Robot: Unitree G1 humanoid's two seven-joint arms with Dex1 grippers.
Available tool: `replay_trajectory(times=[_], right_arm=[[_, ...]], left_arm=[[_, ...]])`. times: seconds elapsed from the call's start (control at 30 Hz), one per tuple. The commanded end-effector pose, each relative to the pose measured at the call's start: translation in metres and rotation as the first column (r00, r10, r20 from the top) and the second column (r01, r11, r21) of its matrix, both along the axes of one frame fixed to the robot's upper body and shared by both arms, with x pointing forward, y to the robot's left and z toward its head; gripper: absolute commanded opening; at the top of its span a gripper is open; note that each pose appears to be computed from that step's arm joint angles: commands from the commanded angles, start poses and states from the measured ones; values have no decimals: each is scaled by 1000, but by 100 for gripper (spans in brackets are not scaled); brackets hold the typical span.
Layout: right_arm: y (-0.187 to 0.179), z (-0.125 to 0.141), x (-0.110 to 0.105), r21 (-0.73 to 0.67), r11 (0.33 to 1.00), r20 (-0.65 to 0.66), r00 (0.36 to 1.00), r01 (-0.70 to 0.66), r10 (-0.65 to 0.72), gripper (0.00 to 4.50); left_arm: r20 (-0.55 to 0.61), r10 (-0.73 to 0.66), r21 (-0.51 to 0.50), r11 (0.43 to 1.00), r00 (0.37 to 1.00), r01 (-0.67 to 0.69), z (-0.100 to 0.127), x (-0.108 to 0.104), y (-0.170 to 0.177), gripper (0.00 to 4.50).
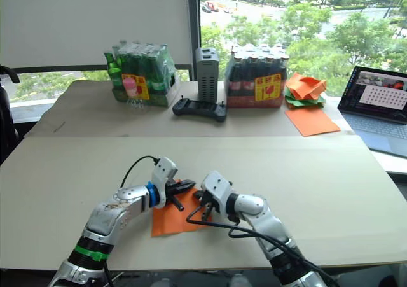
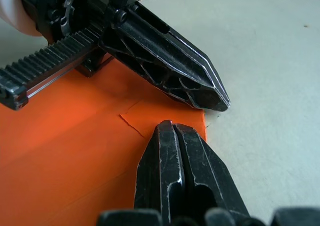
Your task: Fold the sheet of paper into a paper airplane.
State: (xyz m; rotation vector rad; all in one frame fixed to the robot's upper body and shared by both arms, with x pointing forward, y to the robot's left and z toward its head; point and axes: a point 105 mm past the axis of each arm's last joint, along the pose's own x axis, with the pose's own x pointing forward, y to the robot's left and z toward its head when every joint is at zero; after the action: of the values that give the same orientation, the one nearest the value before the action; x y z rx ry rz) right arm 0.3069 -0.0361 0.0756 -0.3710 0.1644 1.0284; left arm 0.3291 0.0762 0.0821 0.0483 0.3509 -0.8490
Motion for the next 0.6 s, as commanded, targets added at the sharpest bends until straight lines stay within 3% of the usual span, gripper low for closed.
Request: replay_trajectory(times=[0.03, 0.6], right_arm=[[-1, -9, -3, -31, 999, -23, 1000, 6, -7, 2], [1, 23, 16, 89, 989, 25, 992, 122, -125, 2]], left_arm=[[36, -7, 20, 1000, 999, 6, 5, 2, 0, 0], [-16, 59, 127, 990, 998, -56, -35, 10, 25, 0]])
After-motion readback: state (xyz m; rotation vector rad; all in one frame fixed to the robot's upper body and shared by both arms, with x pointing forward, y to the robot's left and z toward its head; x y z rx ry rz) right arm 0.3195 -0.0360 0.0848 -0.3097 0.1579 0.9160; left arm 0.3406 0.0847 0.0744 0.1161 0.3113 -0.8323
